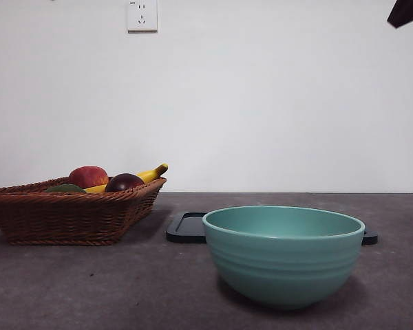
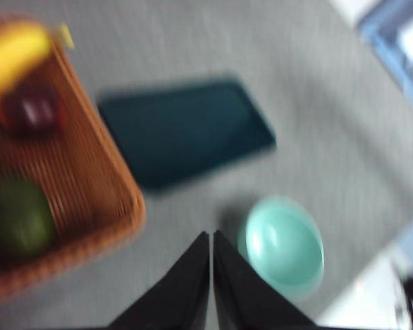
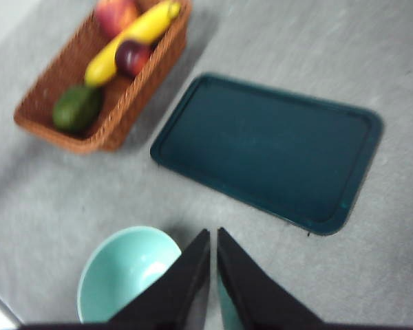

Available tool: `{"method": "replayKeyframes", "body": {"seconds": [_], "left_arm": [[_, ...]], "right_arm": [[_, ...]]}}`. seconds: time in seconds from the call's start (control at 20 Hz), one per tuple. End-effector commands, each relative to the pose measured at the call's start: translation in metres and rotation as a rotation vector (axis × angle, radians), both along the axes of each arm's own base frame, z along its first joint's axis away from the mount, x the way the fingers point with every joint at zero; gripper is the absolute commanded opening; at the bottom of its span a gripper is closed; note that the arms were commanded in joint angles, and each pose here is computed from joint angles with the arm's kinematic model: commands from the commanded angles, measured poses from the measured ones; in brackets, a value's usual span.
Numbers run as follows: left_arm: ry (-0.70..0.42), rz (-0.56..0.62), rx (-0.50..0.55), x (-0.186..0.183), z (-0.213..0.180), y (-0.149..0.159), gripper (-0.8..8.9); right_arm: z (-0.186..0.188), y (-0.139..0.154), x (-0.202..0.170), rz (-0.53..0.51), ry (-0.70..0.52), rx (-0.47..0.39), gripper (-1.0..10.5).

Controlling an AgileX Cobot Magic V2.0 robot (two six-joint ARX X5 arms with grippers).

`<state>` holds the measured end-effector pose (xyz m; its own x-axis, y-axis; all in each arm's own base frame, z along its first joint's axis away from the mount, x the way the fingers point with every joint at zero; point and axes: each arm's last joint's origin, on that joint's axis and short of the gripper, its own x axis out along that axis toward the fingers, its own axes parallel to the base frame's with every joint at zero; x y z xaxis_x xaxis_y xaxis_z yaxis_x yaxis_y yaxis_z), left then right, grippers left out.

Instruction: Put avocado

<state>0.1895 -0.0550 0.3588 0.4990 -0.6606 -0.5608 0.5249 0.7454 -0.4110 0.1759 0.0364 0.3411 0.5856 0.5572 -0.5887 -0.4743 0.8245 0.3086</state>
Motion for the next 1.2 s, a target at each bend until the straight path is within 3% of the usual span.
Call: {"method": "replayKeyframes", "body": {"seconds": [0.05, 0.3, 0.35, 0.45, 0.55, 0.6, 0.65, 1.05, 1.2], "left_arm": [[0.02, -0.105, 0.073, 0.0004, -0.0054, -0.0062, 0.08], [0.047, -0.141, 0.082, 0.0011, -0.0093, -0.0131, 0.12], [0.047, -0.141, 0.082, 0.0011, -0.0093, -0.0131, 0.51], [0.047, -0.141, 0.082, 0.0011, -0.0093, -0.0131, 2.38], [0.046, -0.141, 0.082, 0.0012, -0.0092, -0.0132, 5.53], [0.046, -0.141, 0.082, 0.0012, -0.0092, -0.0132, 6.5], [0.045, -0.141, 0.081, 0.0013, -0.0092, -0.0132, 7.07], [0.04, -0.142, 0.087, 0.0014, -0.0092, -0.0131, 7.16], [0.099, 0.053, 0.157, 0.0068, -0.0124, -0.0094, 7.07]], "right_arm": [[0.0057, 0.0032, 0.0009, 0.049, -0.047, -0.022, 0.1], [0.0054, 0.0038, 0.0004, 0.051, -0.042, -0.023, 0.1], [0.0053, 0.0037, 0.0004, 0.05, -0.041, -0.023, 0.1], [0.0049, 0.0036, 0.0001, 0.046, -0.036, -0.028, 0.6], [0.0046, 0.0035, -0.0001, 0.036, -0.025, -0.022, 3.7], [0.0045, 0.0033, 0.0, 0.032, -0.024, -0.024, 5.3], [0.0044, 0.0033, -0.0001, 0.032, -0.023, -0.024, 6.3], [0.0043, 0.0034, -0.0003, 0.036, -0.021, -0.024, 6.4], [0.0043, 0.0035, -0.0007, 0.027, -0.008, -0.008, 6.4]]}}
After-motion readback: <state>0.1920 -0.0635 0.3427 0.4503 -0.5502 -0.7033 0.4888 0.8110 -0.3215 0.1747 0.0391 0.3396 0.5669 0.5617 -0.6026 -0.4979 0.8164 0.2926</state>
